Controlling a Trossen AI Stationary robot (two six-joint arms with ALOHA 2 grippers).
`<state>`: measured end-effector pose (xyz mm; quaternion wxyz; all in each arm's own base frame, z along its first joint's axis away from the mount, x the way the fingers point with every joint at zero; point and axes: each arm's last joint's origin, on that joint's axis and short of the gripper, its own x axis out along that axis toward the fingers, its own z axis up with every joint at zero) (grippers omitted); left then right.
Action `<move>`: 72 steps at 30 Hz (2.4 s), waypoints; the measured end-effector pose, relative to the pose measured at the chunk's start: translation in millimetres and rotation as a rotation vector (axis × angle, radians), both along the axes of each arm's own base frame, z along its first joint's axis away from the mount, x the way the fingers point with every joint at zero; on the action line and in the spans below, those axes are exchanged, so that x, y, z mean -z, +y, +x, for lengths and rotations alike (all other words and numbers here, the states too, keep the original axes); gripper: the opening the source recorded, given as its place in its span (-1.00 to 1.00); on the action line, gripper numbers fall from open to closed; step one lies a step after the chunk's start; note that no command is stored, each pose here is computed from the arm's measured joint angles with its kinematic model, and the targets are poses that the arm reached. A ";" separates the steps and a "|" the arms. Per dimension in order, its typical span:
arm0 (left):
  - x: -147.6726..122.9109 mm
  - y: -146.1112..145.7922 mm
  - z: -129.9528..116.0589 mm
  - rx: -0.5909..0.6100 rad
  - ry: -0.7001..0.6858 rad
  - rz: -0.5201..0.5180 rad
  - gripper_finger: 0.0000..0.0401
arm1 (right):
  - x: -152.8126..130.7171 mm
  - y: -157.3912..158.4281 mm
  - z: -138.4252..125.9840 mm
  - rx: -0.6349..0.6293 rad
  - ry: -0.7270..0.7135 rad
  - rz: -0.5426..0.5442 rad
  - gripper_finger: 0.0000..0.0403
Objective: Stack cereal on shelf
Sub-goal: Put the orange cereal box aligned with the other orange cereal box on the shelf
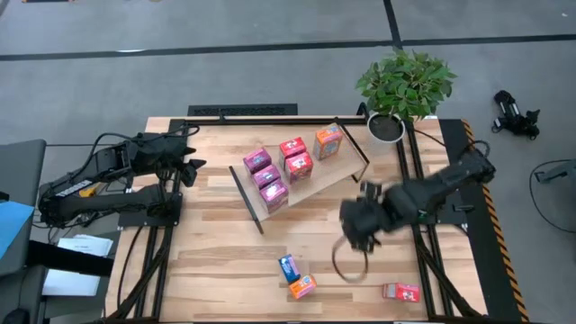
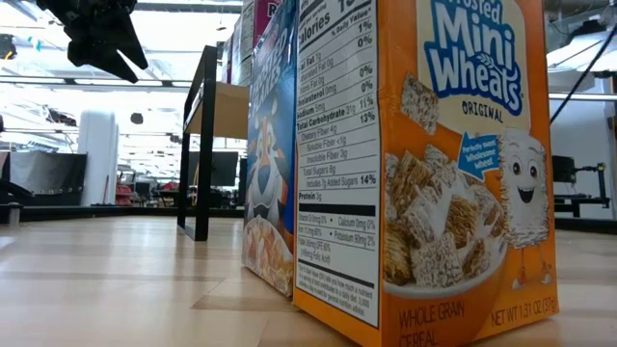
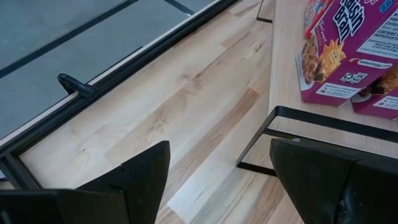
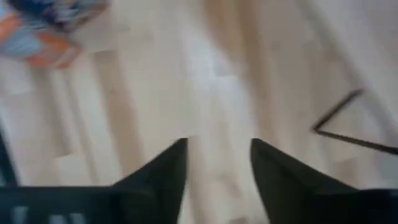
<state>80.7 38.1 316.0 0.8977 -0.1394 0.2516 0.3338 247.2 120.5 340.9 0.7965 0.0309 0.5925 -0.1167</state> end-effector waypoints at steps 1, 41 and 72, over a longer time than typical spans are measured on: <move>0.0 0.0 0.0 0.000 0.000 0.000 0.34 | 3.7 10.1 -0.3 -0.003 0.000 0.002 0.08; 2.7 -1.4 -1.1 -0.009 -0.010 -0.073 0.34 | 104.7 105.7 102.7 -0.551 -0.213 0.159 0.80; 2.8 -1.4 -1.2 -0.011 -0.008 -0.072 0.34 | 52.6 71.7 65.8 -0.504 -0.156 0.038 -0.02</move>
